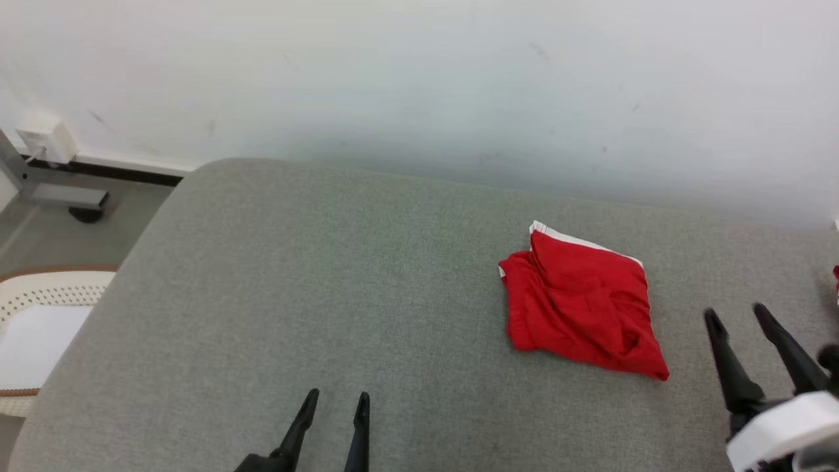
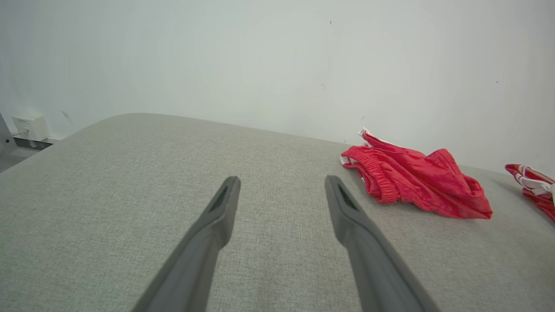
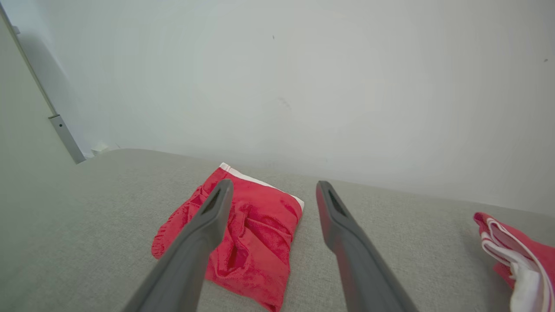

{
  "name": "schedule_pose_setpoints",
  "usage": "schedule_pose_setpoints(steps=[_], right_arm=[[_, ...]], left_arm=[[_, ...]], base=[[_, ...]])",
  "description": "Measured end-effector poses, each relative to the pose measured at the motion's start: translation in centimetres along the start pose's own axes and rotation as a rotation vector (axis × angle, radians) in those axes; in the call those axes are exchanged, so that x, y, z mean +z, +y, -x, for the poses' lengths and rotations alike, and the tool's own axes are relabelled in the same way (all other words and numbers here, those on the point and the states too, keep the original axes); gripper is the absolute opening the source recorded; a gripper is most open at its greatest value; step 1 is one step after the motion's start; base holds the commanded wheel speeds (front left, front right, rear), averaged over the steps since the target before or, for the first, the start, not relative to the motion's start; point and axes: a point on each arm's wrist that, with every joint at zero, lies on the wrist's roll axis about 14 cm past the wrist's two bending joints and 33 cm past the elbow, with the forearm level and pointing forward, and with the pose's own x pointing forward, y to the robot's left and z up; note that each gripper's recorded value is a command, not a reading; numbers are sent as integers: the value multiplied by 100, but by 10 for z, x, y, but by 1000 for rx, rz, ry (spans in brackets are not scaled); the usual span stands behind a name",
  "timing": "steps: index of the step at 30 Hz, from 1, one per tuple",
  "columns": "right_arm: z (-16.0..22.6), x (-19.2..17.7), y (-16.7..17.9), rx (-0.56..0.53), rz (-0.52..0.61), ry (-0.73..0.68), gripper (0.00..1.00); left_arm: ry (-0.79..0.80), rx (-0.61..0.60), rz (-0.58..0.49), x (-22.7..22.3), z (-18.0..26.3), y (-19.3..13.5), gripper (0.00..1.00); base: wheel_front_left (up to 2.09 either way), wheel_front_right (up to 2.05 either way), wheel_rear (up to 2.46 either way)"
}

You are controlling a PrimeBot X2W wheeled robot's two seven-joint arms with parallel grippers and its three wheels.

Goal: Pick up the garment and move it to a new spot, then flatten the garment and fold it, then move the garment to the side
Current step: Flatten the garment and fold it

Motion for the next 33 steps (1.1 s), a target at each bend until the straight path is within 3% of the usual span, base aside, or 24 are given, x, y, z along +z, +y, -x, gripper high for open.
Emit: schedule_pose_setpoints(steps=[6,11,12,14,22,26,33], right_arm=[[21,-12,-43,-117,30,4,100],[2,-11,-52,-117,35,16,100],[-5,-10,-52,-108,34,18,62],[-21,-12,-51,-89,8,42,0],[-79,-64,-27,41,20,257,0],[-89,-108,-12,97,27,388,0],[-96,-146,15,180,15,486,0]], left_arm=[[-11,16,1,3,6,5,100],[1,13,0,0,2,5,100],[1,13,-1,0,0,5,100],[-2,16,-4,2,-6,7,100],[19,74,11,-3,-22,22,100],[40,113,14,-9,-22,31,100],[49,171,8,-10,-22,45,100]], base=[[0,0,0],[0,0,0],[0,0,0],[0,0,0],[0,0,0],[0,0,0],[0,0,0]])
